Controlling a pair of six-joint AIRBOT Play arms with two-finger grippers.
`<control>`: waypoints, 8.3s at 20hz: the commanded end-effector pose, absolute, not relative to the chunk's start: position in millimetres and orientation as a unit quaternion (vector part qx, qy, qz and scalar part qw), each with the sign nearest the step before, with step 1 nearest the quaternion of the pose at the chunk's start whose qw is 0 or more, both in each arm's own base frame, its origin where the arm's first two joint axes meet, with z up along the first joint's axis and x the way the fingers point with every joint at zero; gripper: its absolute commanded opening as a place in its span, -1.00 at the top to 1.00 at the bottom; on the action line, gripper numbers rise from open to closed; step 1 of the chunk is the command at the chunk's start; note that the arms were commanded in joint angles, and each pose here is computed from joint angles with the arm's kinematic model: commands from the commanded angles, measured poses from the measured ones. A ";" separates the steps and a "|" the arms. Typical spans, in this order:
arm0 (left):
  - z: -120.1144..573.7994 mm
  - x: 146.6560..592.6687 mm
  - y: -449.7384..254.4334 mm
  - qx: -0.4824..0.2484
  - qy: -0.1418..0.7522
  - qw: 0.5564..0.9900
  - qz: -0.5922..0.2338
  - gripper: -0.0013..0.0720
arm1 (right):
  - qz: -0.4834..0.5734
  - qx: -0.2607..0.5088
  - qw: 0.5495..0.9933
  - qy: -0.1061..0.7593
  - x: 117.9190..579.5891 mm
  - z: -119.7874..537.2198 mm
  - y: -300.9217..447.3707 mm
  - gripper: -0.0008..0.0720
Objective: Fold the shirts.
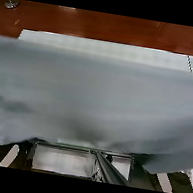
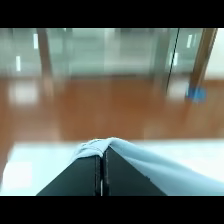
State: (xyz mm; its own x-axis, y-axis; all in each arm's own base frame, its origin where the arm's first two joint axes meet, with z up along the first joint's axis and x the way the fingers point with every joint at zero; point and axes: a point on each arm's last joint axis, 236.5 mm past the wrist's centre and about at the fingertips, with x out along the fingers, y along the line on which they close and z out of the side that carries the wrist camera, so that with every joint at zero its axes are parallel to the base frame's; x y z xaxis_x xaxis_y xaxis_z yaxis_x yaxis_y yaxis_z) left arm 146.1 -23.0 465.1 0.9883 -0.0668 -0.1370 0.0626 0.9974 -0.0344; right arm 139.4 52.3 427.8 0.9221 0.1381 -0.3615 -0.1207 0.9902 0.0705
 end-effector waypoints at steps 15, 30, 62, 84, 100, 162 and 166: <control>113.5 496.6 -29.1 -0.201 0.362 0.910 -0.004 0.92 | 0.104 0.223 0.854 0.459 485.4 100.5 9.3 0.92; -6.2 462.5 -47.6 -0.214 0.545 0.807 -0.078 0.91 | 0.174 0.213 0.722 0.635 474.9 5.0 22.5 0.92; -97.1 194.1 -83.7 -0.438 0.642 0.625 -0.065 -0.94 | 0.162 0.317 0.704 0.614 289.7 -29.5 76.7 -0.72; -91.2 188.4 -110.9 -0.373 0.659 0.639 -0.138 0.91 | 0.059 0.336 0.621 0.706 233.2 -103.6 65.9 -0.72; -18.6 291.9 -72.9 -0.337 0.566 0.738 -0.148 0.91 | 0.103 0.285 0.730 0.613 332.5 -28.2 34.0 0.92; -70.0 286.4 -487.9 -0.128 0.626 0.640 -0.427 0.92 | 0.099 0.192 0.822 0.526 250.4 97.7 54.7 0.91; -81.8 207.2 -518.7 -0.071 0.658 0.582 -0.473 0.92 | 0.118 0.210 0.825 0.512 255.6 105.7 65.4 0.91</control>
State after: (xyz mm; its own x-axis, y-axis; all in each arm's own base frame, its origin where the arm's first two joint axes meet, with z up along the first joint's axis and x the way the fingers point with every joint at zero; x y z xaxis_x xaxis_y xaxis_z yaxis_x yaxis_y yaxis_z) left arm 258.7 -498.6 -70.6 -0.1919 -0.6928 -0.6952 0.4374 0.5737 -0.6925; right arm 256.5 56.0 97.7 0.4294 0.3753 -0.8214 0.0305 0.9030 0.4286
